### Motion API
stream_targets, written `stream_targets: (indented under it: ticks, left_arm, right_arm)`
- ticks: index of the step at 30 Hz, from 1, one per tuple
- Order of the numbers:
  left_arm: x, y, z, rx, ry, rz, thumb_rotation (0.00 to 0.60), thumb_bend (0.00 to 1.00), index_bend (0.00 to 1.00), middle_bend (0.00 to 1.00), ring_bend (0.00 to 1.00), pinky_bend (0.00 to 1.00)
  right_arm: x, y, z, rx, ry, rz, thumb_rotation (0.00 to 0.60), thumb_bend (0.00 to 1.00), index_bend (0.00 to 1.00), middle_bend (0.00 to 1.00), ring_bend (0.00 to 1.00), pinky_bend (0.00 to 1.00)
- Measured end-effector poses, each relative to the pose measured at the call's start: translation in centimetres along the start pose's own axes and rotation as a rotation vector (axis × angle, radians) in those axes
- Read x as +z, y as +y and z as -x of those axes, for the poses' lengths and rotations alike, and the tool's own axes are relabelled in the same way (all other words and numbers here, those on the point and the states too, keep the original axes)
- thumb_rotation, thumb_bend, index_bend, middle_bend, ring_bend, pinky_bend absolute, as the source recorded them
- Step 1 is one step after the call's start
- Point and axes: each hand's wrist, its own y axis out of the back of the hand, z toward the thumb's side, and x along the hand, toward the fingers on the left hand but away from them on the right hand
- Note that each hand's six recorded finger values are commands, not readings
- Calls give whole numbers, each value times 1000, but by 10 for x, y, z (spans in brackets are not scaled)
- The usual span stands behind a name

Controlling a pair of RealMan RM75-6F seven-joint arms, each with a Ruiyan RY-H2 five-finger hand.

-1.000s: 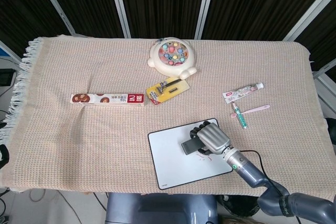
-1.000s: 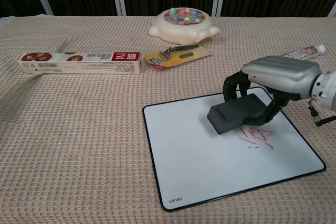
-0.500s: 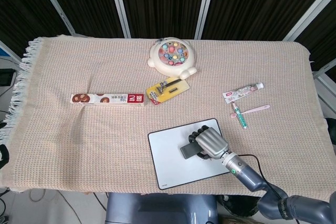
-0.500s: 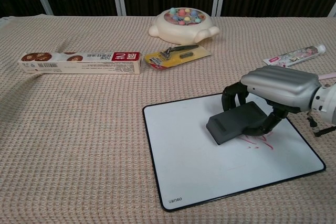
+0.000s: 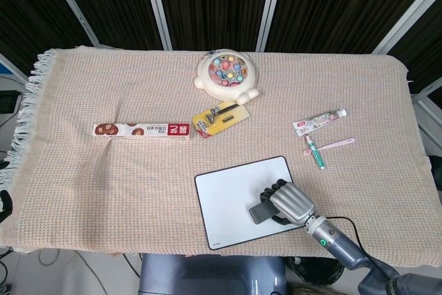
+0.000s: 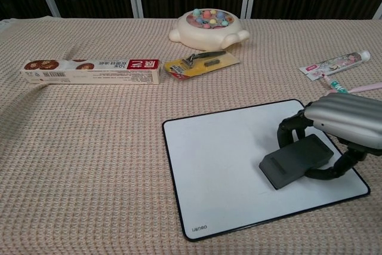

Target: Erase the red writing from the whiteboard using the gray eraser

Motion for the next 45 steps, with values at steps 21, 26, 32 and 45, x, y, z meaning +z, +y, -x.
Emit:
stream_targets:
  ticks: [21,26,32,45]
  left_arm:
    - [0,2,-1,6,1,5,600,639,187,83,24,45]
    - [-1,2,-1,5,2,4,600,640,186,83,23,45]
    - [0,2,-1,6,2,5,600,639,186,83,23,45]
    - [0,2,-1,7,1,4,600,639,187,83,23,45]
  right_arm:
    - [-31,4,16,-21,-85,23,600,452,630,570,522,351]
    - [-36,9,28,-25,-99,32,600,452,630,571,522,351]
    - [-41,12,32,-22,-112,51,600,453,630,571,522,351]
    - [-32,-3,-5,0,-88,43,600,452,630,571,522,352]
